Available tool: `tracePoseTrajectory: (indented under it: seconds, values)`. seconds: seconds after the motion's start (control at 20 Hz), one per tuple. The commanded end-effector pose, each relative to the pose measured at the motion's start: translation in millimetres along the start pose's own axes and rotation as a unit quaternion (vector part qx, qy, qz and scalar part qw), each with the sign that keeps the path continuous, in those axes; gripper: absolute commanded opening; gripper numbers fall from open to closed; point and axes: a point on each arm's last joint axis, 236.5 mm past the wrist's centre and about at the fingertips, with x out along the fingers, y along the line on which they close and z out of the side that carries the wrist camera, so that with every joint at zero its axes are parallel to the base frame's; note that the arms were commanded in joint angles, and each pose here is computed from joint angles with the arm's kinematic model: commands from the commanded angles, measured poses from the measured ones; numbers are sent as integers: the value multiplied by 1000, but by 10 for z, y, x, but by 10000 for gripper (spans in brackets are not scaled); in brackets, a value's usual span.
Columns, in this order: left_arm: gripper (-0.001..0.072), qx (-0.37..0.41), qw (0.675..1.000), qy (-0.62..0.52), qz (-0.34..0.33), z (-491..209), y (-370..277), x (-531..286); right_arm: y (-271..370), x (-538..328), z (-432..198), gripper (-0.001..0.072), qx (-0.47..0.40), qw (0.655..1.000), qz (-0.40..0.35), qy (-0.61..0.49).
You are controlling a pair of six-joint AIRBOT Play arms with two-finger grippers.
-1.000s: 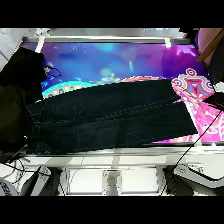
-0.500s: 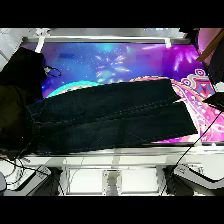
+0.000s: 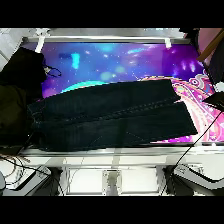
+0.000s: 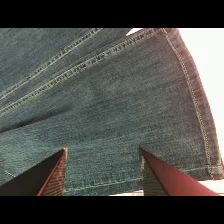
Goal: Fold the clothes and pants, and hang the long-sleeved shirts on hangers.
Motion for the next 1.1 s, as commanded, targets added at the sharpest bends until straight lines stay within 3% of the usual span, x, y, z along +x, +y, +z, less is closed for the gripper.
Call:
tracePoseTrajectory:
  seconds: [0.0,1.05]
  values:
    - [26,6,1000,-6,-23,39,-116,-26,11,-4,10,494,0,1000,2,-3]
    - [26,25,999,-1,-24,16,-118,-27,-12,-2,25,494,0,1000,-2,-5]
